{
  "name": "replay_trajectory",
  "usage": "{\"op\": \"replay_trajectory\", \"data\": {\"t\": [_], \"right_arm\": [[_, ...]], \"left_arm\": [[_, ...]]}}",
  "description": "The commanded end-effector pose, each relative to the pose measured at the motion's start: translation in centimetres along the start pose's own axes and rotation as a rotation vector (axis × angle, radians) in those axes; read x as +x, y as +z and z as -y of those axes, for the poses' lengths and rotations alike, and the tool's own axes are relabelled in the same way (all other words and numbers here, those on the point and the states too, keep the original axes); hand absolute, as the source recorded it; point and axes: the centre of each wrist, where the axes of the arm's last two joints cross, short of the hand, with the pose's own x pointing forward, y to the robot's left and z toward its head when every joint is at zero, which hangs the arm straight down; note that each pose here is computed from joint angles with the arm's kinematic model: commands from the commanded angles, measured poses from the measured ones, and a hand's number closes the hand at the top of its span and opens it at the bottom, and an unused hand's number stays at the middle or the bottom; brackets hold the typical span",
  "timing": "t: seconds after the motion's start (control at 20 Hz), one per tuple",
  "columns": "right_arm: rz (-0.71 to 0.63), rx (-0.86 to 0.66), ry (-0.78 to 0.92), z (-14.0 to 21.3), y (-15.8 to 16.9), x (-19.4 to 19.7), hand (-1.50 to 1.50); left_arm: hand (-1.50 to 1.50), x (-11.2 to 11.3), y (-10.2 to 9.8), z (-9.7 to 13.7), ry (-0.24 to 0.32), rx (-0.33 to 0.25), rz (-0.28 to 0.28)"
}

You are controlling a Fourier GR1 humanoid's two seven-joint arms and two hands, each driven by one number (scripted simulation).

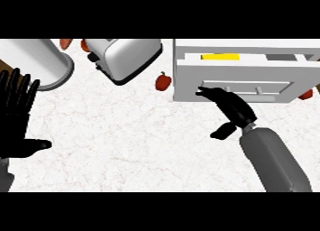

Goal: Pick up the cup, place it into the drawer and close the drawer

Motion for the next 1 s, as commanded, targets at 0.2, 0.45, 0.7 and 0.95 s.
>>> {"op": "replay_trajectory", "data": {"t": [0.2,0.45,0.7,0.95], "right_arm": [[-0.037,0.016,-0.083,1.4,-2.8,-3.7,-1.50],[-0.040,0.050,-0.088,4.3,-3.7,-4.4,-1.50],[-0.062,0.024,-0.087,8.8,-3.0,-6.2,-1.50],[-0.063,-0.006,-0.091,9.4,-2.1,-7.2,-1.50]], "left_arm": [[-1.50,0.5,0.4,-1.1,0.033,-0.017,0.005],[-1.50,0.1,-0.8,-0.6,0.026,-0.026,0.015],[-1.50,-0.3,0.4,-1.3,0.024,-0.062,-0.010],[-1.50,-1.7,1.2,-1.1,0.010,-0.063,-0.023]]}}
